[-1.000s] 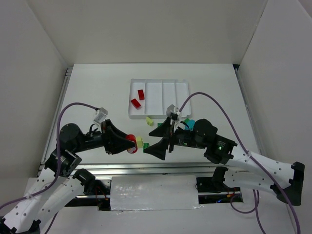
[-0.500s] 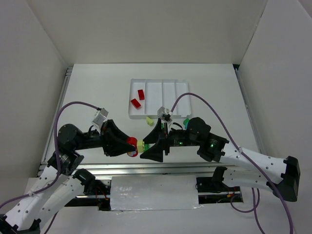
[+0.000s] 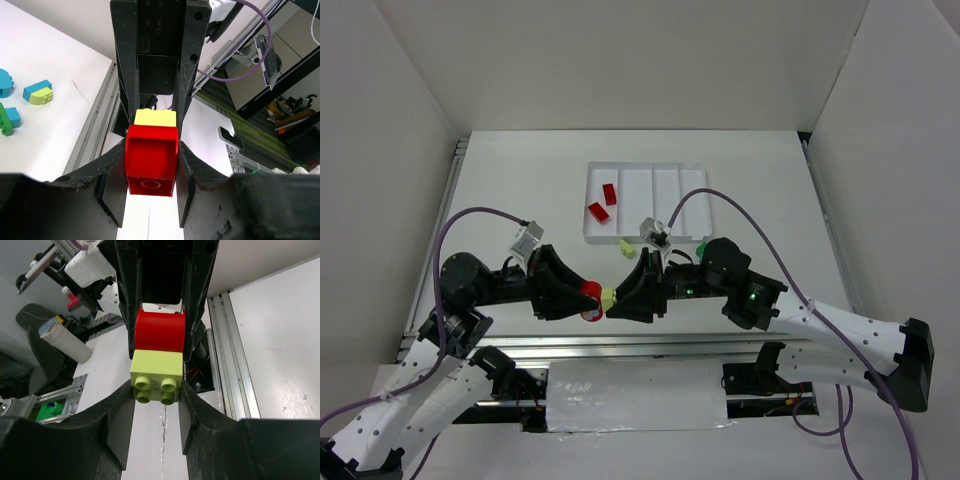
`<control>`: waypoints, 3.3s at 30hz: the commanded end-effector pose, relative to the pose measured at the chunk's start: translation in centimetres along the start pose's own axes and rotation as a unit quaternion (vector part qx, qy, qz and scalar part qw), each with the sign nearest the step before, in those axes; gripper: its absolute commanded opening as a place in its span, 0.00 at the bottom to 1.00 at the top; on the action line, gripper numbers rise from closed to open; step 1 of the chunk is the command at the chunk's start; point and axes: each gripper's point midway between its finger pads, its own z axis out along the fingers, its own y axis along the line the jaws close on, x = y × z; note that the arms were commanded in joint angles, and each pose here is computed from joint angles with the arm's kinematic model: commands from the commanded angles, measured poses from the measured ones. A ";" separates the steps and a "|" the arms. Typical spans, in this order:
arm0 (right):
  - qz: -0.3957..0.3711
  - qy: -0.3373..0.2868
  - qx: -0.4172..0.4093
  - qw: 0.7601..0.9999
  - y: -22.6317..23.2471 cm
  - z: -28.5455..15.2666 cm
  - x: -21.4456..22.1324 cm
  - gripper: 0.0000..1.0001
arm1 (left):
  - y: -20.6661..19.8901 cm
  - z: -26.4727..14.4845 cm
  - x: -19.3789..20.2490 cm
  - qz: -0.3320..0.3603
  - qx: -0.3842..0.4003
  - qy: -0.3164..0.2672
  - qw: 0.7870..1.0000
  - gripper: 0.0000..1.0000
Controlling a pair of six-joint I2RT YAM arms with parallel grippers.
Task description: Sort the legos into containers by color
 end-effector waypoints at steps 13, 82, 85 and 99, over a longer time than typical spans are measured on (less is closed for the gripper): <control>-0.073 -0.048 0.072 0.994 -5.3 -6.0 -1.3 0.00 | 1.4 1.0 -0.7 0.016 -0.016 0.022 1.000 0.00; 0.148 -0.001 0.589 0.795 -30.1 -8.8 0.1 0.00 | 30.9 -7.5 -9.2 -0.146 -0.631 -0.074 0.758 0.99; 0.143 0.023 0.621 0.770 -33.9 -7.3 -0.5 0.00 | 26.8 -8.5 -7.0 -0.129 -0.627 -0.064 0.766 0.99; 0.128 0.067 0.695 0.704 -45.2 -4.8 -0.2 0.11 | 15.4 -14.4 -2.5 -0.010 -0.609 -0.027 0.793 0.99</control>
